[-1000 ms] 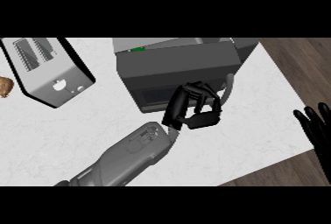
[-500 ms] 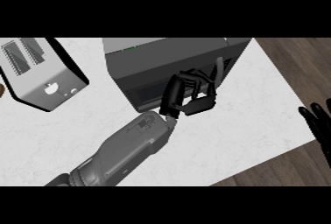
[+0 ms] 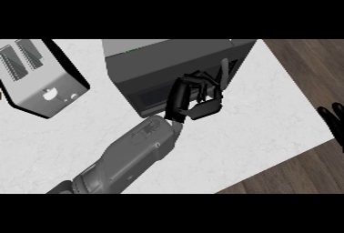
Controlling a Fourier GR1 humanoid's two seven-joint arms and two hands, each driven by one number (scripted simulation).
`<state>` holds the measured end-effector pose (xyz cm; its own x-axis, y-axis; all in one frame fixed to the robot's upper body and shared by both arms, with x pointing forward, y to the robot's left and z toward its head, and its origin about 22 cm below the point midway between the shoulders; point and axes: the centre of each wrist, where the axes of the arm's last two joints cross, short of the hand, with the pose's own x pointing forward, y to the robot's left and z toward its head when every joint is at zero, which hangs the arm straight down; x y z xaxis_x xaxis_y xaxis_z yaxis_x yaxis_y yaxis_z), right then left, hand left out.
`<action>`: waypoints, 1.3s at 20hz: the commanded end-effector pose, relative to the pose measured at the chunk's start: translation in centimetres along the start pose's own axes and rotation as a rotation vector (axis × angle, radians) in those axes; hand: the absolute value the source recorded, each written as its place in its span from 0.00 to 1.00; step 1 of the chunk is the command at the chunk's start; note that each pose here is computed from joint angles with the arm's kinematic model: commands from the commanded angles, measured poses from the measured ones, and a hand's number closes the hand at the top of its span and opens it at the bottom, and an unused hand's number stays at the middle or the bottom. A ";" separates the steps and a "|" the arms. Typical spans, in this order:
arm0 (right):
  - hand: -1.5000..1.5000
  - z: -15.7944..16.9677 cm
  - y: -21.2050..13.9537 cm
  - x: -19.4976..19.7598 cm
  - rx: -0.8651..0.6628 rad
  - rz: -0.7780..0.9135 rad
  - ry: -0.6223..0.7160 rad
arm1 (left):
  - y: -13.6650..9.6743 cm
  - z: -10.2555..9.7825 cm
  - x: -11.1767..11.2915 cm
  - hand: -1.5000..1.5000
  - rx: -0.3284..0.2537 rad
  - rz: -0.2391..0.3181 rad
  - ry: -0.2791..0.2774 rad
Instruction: Pick up the milk, place it into the microwave and close the microwave
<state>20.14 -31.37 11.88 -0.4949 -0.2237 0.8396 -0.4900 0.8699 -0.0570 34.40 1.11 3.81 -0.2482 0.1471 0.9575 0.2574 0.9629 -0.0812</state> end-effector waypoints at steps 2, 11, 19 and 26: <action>0.00 -0.6 -0.1 0.7 0.009 -0.006 -0.023 | 0.6 -1.4 0.2 1.00 0.028 -0.004 -0.011; 0.00 -1.0 -0.6 1.4 0.007 -0.011 -0.021 | 0.5 -1.7 0.3 1.00 0.031 0.004 -0.046; 0.00 -1.0 -1.1 2.0 0.008 -0.006 0.001 | 0.8 -1.8 0.0 1.00 0.052 0.008 -0.051; 0.00 -1.8 -1.0 2.7 0.054 -0.028 -0.026 | 0.8 -1.7 -0.2 1.00 0.048 0.011 -0.067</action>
<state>20.54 -32.20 14.74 -0.4983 -0.2447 0.8317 -0.5186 0.8529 -0.0598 34.57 1.15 3.17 -0.3194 0.1893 0.9285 0.2368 0.9647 -0.1152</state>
